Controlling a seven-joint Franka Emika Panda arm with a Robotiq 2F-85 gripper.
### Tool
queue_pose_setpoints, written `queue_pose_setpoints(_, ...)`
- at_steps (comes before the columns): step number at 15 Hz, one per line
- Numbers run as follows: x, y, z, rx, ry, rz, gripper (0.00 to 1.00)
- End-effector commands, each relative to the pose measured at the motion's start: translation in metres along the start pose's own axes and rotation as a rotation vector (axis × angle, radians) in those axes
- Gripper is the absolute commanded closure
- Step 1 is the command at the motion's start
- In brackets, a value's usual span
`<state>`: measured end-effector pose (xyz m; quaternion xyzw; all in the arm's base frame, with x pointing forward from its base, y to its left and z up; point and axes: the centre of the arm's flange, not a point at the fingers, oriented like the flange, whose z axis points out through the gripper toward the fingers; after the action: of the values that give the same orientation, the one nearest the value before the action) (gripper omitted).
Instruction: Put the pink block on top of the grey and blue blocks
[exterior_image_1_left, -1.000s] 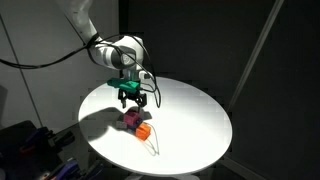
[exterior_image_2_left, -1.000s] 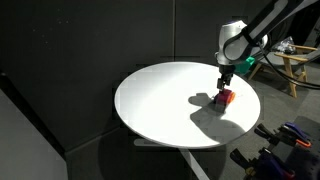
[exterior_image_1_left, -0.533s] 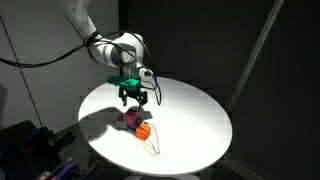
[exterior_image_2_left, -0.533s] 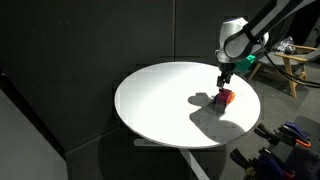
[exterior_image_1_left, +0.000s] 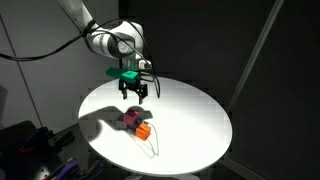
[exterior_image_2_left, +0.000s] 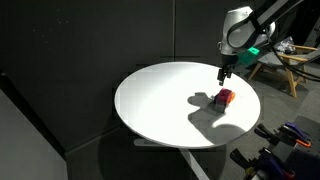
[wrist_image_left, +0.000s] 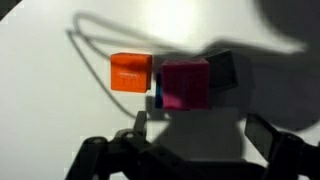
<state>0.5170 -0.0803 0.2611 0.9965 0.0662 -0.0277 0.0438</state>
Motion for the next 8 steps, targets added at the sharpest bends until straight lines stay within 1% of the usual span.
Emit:
queue_pose_setpoints(1,-0.024,0.005,-0.027,0.031,-0.013,0.03,0.0)
queue_pose_setpoints(8,-0.06,0.017,-0.064,0.045,-0.082,0.131,0.0)
